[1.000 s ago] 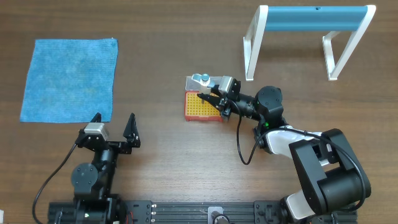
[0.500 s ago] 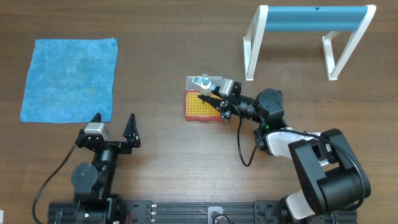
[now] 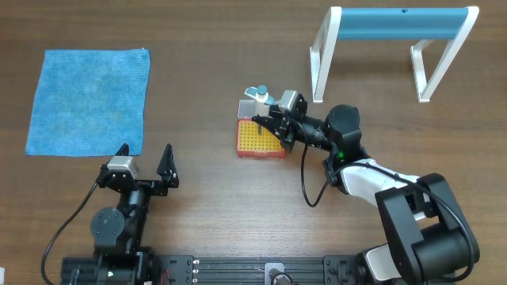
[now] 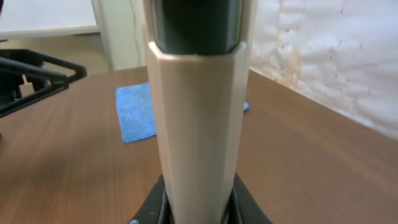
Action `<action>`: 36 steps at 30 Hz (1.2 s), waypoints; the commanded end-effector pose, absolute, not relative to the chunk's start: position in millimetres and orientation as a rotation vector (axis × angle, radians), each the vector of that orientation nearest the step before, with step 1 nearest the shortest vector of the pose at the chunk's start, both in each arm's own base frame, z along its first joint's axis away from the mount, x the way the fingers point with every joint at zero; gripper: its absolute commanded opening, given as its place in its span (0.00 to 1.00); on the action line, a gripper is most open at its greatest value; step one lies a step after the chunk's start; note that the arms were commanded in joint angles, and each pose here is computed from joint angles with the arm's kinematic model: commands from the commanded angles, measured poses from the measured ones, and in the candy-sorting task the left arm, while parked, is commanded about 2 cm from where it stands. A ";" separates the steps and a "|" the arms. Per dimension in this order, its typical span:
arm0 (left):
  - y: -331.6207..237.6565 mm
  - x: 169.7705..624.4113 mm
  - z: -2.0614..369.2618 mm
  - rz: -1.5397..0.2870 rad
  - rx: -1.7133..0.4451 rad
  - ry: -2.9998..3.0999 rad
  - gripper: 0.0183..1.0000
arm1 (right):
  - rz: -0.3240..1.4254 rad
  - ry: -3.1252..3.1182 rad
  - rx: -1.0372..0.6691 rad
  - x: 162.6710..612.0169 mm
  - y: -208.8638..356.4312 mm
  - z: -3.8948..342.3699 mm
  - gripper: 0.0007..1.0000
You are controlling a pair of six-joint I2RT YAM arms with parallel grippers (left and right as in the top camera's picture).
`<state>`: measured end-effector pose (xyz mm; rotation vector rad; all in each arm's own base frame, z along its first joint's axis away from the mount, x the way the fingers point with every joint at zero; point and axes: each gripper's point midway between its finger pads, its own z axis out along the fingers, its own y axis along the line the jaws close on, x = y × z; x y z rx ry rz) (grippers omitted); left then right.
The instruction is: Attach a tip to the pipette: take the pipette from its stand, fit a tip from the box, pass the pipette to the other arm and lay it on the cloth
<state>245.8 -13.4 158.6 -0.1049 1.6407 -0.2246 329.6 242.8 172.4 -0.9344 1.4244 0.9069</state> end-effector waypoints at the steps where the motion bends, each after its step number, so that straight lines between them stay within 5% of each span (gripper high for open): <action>1: -12.0 245.6 157.1 -0.222 -0.116 1.644 1.00 | 0.889 1.304 -0.952 335.9 248.4 218.5 0.07; 21: -12.0 245.6 157.2 -0.222 -0.116 1.643 1.00 | 0.839 1.244 -1.048 314.3 244.5 317.2 0.07; 31: -13.6 245.6 158.7 -0.233 -0.111 1.638 1.00 | 1.263 1.418 -1.017 270.3 250.0 316.0 0.07; 33: -41.2 241.2 161.9 -0.497 -0.125 1.642 1.00 | 1.269 1.424 -1.012 270.2 250.1 316.0 0.07; 36: -90.0 220.6 164.9 -1.306 -0.542 1.698 1.00 | 1.273 1.427 -1.010 270.0 250.3 315.9 0.07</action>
